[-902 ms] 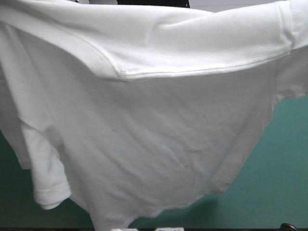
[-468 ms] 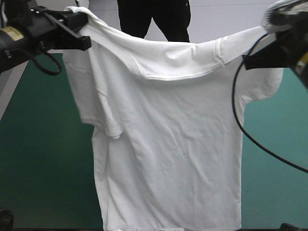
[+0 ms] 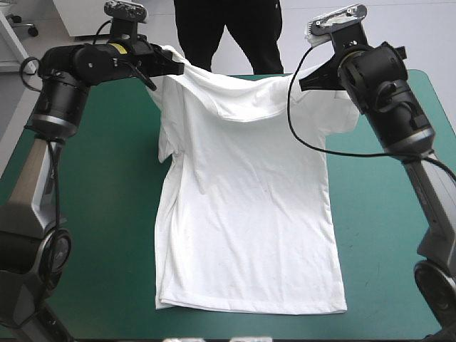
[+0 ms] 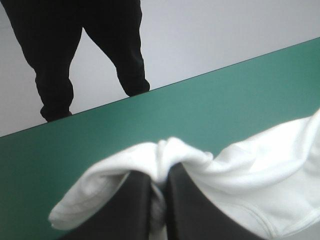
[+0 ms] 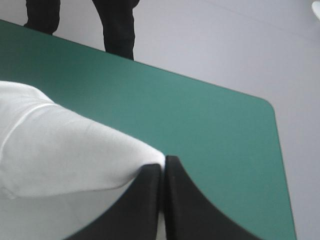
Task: Fold the cloth
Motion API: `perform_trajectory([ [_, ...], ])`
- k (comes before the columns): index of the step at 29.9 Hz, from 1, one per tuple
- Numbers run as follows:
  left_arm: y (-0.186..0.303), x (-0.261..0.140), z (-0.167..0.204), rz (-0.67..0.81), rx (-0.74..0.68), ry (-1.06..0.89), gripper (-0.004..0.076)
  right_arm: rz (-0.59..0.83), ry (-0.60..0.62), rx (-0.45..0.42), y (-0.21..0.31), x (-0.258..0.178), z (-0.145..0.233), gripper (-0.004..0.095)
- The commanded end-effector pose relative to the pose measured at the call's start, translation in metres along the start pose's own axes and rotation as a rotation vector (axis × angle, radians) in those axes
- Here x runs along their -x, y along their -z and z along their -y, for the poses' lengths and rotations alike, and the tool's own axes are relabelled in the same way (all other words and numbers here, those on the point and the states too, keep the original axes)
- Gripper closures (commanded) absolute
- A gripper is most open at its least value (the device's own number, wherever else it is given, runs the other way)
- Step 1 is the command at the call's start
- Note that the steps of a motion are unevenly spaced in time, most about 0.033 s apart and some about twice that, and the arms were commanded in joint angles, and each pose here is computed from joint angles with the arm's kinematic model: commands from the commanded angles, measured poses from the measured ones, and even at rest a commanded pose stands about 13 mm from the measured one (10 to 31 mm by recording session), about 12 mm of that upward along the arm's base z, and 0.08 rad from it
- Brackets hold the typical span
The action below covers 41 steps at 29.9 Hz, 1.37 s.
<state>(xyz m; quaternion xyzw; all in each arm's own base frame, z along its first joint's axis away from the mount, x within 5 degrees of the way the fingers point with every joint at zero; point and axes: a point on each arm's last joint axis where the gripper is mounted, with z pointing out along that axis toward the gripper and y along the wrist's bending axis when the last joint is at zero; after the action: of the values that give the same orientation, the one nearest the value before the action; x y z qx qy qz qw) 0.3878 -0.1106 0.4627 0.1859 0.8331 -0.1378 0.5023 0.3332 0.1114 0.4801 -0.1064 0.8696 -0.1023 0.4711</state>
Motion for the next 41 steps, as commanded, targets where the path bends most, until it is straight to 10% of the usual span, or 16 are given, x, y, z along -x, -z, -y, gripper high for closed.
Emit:
perform_trajectory([
  [1,0.004,0.016,-0.001,0.147,0.020,0.011,0.0733,0.066,-0.038,-0.003,-0.014,0.007,0.018,0.0925],
  [21,-0.101,-0.014,-0.044,0.261,0.130,0.041,0.0733,-0.036,-0.223,0.192,-0.171,-0.033,0.046,0.0908],
  [26,-0.103,-0.018,-0.049,0.242,0.119,0.056,0.0705,-0.018,-0.221,0.270,-0.182,-0.037,0.049,0.0656],
  [32,-0.105,-0.020,-0.046,0.234,0.075,0.037,0.0459,0.013,-0.260,0.307,-0.182,-0.037,0.062,0.0229],
  [36,-0.107,-0.026,-0.038,0.161,-0.010,0.017,0.0288,-0.002,-0.258,0.400,-0.175,-0.039,0.066,0.0206],
  [41,-0.088,-0.029,-0.031,0.032,-0.082,0.013,0.0279,-0.029,-0.244,0.507,-0.156,-0.038,0.066,0.0210],
])
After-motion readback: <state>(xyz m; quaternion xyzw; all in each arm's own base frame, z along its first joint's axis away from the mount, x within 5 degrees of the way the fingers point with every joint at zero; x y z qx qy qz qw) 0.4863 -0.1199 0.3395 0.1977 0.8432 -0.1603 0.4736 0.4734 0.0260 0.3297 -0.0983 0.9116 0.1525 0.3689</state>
